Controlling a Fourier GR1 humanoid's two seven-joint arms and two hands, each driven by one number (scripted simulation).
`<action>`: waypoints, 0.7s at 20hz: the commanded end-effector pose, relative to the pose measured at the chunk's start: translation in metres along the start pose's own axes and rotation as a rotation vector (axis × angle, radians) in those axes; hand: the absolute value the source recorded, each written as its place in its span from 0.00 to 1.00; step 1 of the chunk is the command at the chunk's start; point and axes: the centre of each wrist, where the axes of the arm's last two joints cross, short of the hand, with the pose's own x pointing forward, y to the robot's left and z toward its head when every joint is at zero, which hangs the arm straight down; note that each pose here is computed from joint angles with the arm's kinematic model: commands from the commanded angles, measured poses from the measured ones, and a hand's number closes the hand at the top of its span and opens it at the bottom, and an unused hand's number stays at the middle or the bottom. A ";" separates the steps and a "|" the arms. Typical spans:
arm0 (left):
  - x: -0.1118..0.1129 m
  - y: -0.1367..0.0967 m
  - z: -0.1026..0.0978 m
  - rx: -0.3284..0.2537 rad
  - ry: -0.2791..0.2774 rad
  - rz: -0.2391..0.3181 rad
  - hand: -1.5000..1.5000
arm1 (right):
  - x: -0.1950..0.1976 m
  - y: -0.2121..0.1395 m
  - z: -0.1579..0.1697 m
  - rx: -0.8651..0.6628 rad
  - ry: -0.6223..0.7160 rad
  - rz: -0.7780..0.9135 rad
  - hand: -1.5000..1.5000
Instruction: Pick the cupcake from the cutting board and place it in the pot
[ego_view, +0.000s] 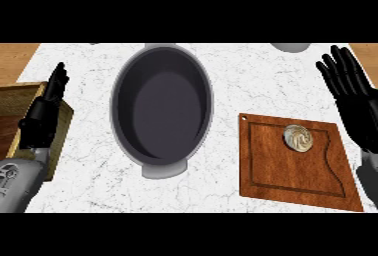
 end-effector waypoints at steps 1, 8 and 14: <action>0.008 0.003 -0.010 0.006 0.010 0.046 0.50 | -0.023 -0.024 -0.001 0.065 0.006 -0.014 1.00; 0.025 -0.032 -0.005 -0.009 0.113 0.314 0.50 | 0.006 -0.096 -0.016 0.287 0.037 0.465 1.00; 0.041 -0.033 -0.002 -0.009 0.152 0.347 0.50 | -0.062 -0.121 0.020 0.228 -0.117 0.133 0.00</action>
